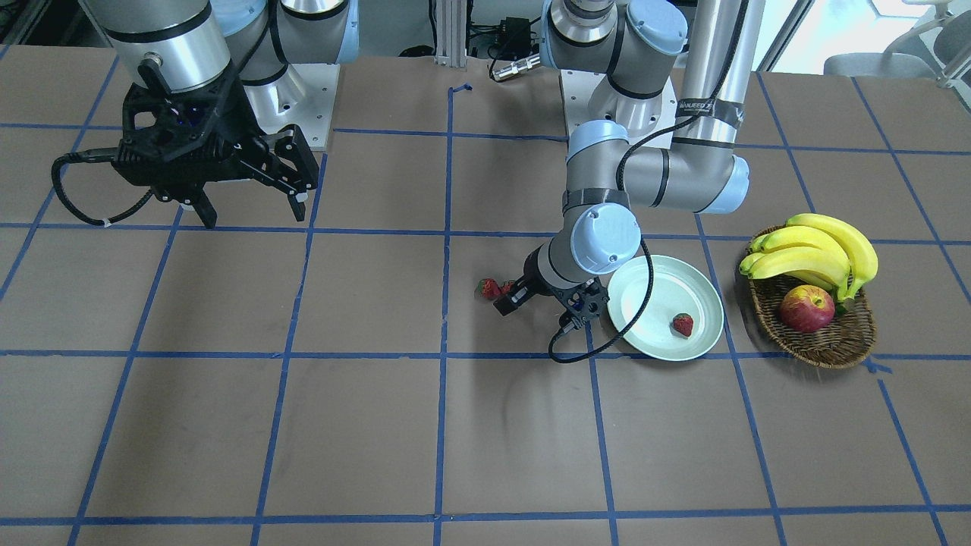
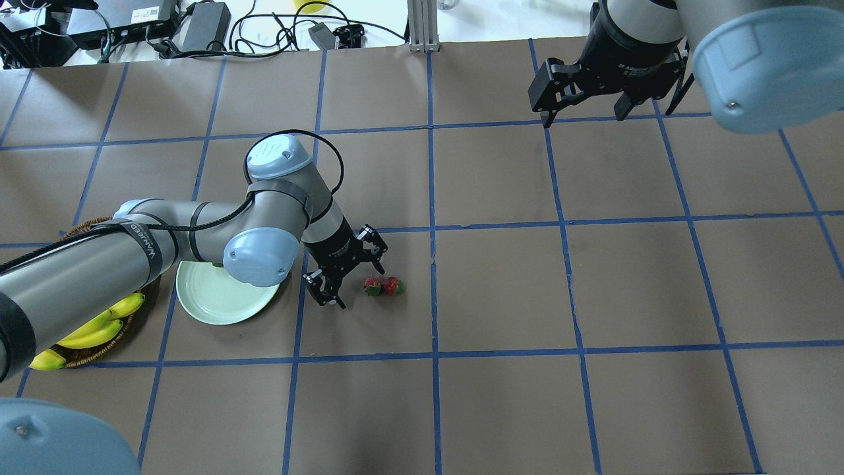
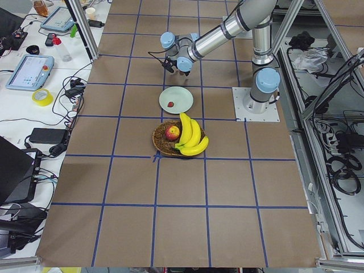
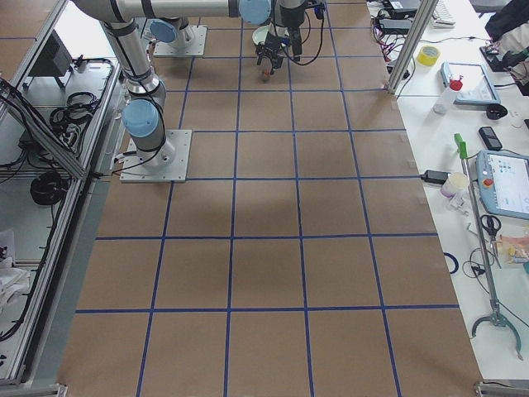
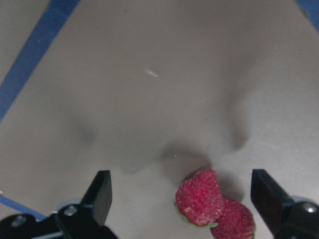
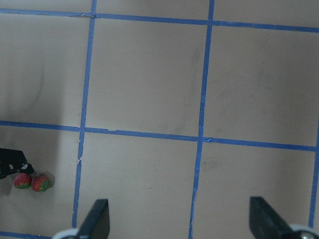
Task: Collect all strawberries into plate
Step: 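Reach the left gripper to the strawberry pair and grasp one, then carry the strawberry onto the plate and release it with the left gripper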
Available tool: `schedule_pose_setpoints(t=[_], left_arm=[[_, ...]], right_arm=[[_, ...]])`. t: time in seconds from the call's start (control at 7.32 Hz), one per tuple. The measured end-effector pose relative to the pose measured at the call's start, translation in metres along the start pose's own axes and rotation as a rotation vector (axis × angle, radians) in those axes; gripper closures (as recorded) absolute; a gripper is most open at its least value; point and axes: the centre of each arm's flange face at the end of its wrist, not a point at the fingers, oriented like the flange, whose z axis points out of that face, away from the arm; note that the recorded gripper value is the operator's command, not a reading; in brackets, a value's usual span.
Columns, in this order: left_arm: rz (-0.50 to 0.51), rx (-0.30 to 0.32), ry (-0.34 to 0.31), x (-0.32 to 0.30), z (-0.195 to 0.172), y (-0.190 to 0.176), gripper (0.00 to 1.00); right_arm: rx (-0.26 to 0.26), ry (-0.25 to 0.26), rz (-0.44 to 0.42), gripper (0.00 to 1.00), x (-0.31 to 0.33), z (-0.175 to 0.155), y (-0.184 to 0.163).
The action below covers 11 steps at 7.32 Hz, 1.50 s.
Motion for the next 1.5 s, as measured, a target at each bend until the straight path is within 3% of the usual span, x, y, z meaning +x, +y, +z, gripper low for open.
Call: schedule_pose_setpoints(t=[0.14,0.27,0.41,1.09,1.5], left_arm=[[0.002,-0.004,-0.005,-0.001,0.003,0.002,0.64],[0.003,-0.007,-0.007,-0.001,0.004,0.003,0.87],[0.006,-0.009,-0.006,-0.001,0.005,0.004,1.00],[0.091,0.021,0.010,0.003,-0.012,0.002,1.00],[0.126,0.145,-0.034,0.013,-0.065,-0.018,1.00]], right_arm=[[0.000,0.000,0.000,0.00,0.000,0.000,0.000],[0.000,0.001,0.000,0.00,0.000,0.000,0.000],[0.001,0.001,0.000,0.00,0.000,0.000,0.000],[0.001,0.001,-0.001,0.00,0.000,0.000,0.000],[0.000,0.001,-0.001,0.00,0.000,0.000,0.000]])
